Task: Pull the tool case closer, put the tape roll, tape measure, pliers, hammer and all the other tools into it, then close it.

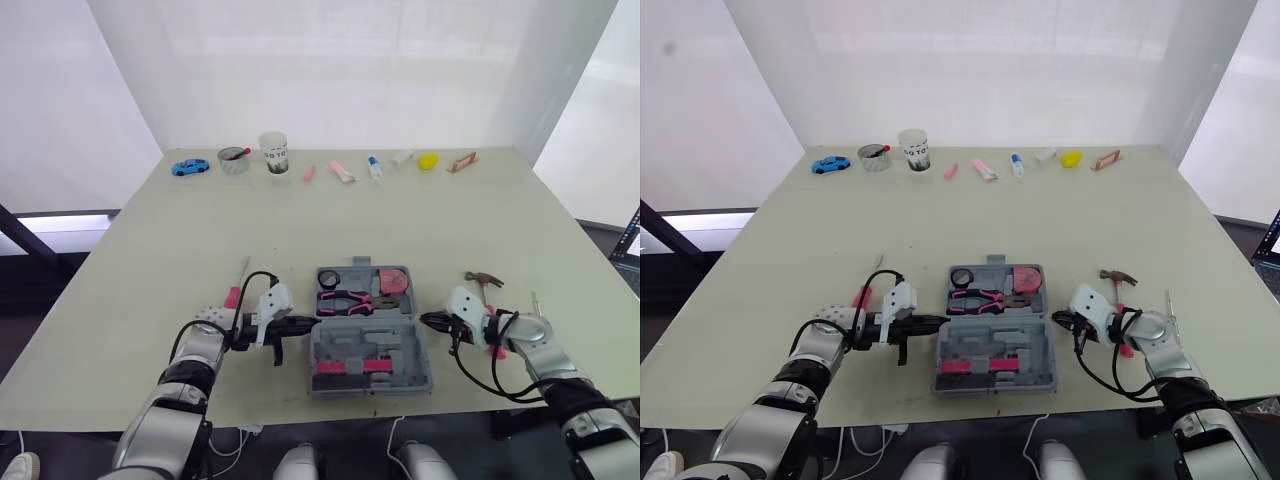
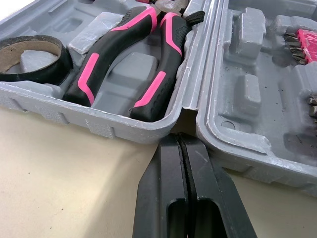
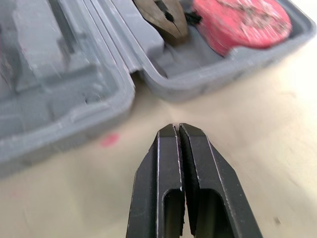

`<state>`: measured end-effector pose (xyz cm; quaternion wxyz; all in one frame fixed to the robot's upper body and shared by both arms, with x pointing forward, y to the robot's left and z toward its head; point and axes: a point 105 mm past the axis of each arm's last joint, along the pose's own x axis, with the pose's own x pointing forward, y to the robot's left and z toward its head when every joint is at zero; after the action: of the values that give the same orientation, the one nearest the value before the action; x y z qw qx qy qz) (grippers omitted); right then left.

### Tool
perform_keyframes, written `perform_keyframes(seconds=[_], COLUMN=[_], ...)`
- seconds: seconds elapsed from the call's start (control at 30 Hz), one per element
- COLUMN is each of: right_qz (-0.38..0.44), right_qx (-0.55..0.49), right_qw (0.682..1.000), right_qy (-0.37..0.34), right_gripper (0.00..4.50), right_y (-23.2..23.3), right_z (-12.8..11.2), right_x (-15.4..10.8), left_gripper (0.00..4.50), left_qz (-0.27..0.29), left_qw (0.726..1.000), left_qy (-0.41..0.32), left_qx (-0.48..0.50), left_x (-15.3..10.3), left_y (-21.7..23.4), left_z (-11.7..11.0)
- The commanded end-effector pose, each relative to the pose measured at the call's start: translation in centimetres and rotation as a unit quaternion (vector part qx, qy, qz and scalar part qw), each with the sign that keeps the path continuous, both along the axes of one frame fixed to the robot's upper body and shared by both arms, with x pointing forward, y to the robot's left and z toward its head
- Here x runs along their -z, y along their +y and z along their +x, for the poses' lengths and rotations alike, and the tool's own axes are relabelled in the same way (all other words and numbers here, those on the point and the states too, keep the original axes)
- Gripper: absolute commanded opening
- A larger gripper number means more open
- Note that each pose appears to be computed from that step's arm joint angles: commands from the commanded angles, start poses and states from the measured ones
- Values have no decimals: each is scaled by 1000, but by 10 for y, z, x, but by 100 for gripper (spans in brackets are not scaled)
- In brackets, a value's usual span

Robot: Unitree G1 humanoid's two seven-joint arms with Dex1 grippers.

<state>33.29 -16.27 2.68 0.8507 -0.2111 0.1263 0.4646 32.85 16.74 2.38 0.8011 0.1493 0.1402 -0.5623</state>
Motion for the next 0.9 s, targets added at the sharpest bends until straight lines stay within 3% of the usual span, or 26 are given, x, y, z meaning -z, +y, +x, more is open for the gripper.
perform_keyframes(seconds=[0.03, 0.5, 0.57, 0.6, 0.63, 0.67, 0.8, 0.9], right_qz=[66, 148, 165, 169, 170, 170, 169, 167], right_qx=[47, 210, 235, 251, 265, 276, 334, 372], right_qw=[995, 961, 952, 947, 943, 940, 920, 906], right_qy=[-52, -104, -107, -109, -110, -111, -116, -111], right_gripper=[13, 13, 0, 25, 25, 74, 193, 318], right_y=[-16, -72, -80, -86, -92, -97, -125, -144], right_z=[5, -23, -34, -40, -46, -51, -72, -91], right_x=[-32, -53, -55, -54, -53, -52, -51, -48], left_gripper=[2, 2, 63, 101, 101, 175, 286, 409], left_qz=[-3, -139, -152, -149, -149, -147, -144, -131], left_qw=[999, 970, 960, 956, 953, 950, 932, 921], left_qy=[-22, -101, -98, -100, -101, -102, -103, -98], left_qx=[-32, -173, -213, -230, -245, -257, -317, -353], left_x=[-7, -64, -66, -66, -66, -66, -66, -62], left_y=[27, 72, 84, 90, 96, 100, 125, 142], left_z=[-4, -28, -38, -43, -49, -53, -72, -88])
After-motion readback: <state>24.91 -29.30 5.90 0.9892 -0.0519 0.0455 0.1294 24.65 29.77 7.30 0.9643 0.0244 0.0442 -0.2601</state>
